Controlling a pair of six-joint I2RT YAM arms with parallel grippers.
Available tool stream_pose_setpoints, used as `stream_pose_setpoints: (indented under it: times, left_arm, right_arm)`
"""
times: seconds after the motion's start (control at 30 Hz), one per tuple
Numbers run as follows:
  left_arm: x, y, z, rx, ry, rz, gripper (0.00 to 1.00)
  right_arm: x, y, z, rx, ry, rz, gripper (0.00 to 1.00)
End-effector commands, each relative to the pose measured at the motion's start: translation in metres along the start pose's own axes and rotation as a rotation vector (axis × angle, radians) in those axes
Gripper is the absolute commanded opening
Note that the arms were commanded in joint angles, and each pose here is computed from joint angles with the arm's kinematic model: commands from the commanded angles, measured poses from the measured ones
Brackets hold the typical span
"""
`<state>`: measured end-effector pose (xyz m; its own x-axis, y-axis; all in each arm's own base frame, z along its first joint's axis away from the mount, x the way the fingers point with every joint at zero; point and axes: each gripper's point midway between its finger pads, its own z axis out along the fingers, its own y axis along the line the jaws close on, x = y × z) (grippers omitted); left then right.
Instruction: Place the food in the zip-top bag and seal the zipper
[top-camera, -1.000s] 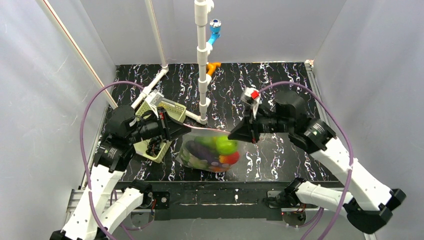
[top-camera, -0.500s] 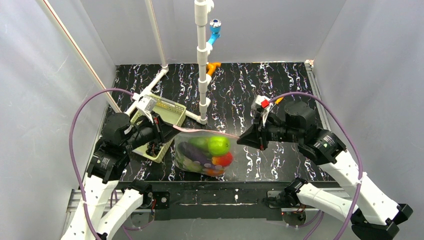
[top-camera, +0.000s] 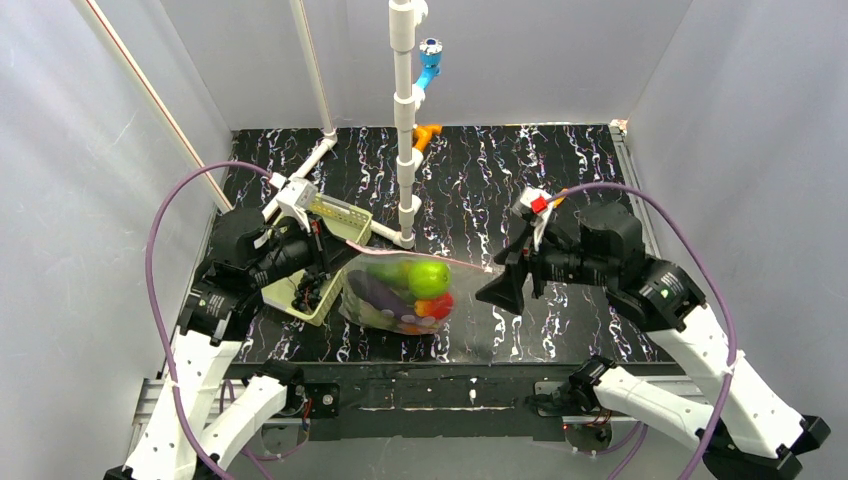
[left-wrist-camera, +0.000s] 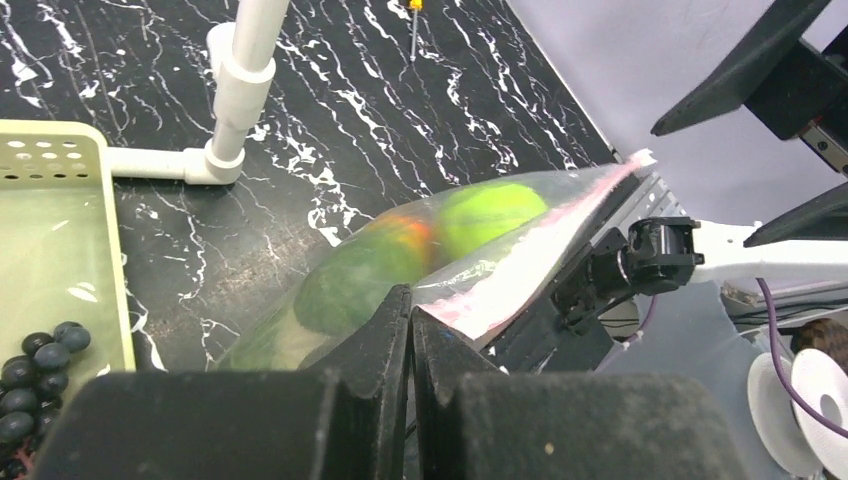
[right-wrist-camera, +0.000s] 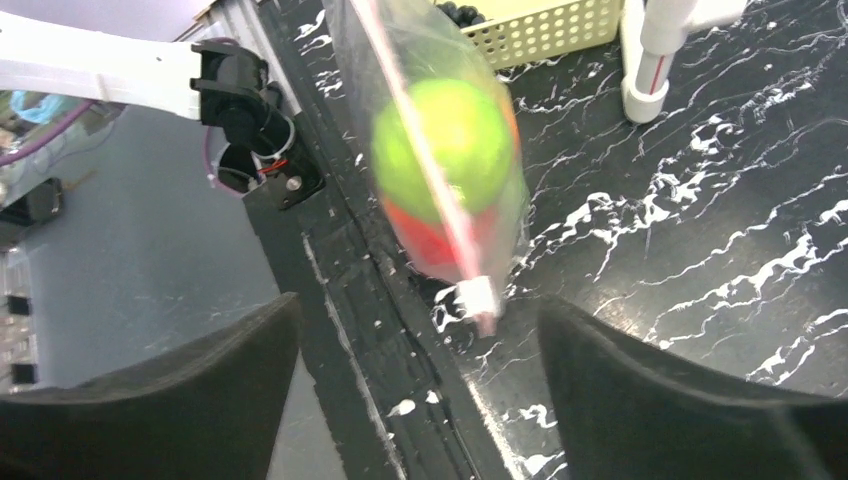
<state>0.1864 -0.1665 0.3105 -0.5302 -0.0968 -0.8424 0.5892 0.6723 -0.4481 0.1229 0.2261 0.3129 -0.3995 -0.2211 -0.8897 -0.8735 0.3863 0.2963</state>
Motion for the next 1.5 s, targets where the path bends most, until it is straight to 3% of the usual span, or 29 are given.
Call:
stream_pose_setpoints:
  times: [0.0,0.33,0.57,0.83,0.93,1.03,1.13,1.23,1.27,1.37,1.47]
  left_arm:
    - [-0.011,-0.026,-0.001,0.144,-0.026,0.009,0.00]
    - [0.000,-0.041,0.002,0.256,0.047,-0.015,0.00]
    - [0.007,-0.046,0.002,0.297,0.092,-0.050,0.00]
    - [-0.007,-0.051,0.001,0.296,0.064,-0.062,0.00]
    - [-0.011,-0.053,0.001,0.311,0.040,-0.068,0.00]
    - [-0.010,-0.053,0.003,0.324,0.022,-0.085,0.00]
    - [-0.008,-0.054,0.003,0.338,0.017,-0.100,0.00]
    - [-0.008,-0.053,0.004,0.327,0.015,-0.109,0.00]
    - [-0.009,-0.051,0.005,0.315,0.021,-0.112,0.02]
    - [-0.017,-0.054,0.002,0.300,0.051,-0.105,0.27]
    - [-0.025,-0.054,-0.002,0.266,0.054,-0.092,0.42]
  right_arm:
    - [-0.038,0.015,0.003,-0.094,-0.033,-0.101,0.98]
    - [-0.077,0.005,0.054,-0.105,-0.022,-0.201,0.98]
    - [-0.079,0.017,0.081,-0.238,-0.013,-0.213,0.94]
    - [-0.067,0.023,0.091,-0.241,-0.001,-0.098,0.57]
    - [-0.059,0.015,0.092,-0.192,0.001,-0.043,0.29]
    - [-0.046,0.002,0.094,-0.114,0.023,0.017,0.09]
    - [-0.034,-0.005,0.092,-0.070,0.044,0.044,0.02]
    - [-0.031,-0.018,0.087,0.021,0.030,0.072,0.01]
    - [-0.033,-0.025,0.084,0.067,0.014,0.083,0.01]
    - [-0.037,-0.050,0.072,0.209,-0.034,0.152,0.01]
    - [-0.036,-0.074,0.059,0.304,-0.058,0.241,0.01]
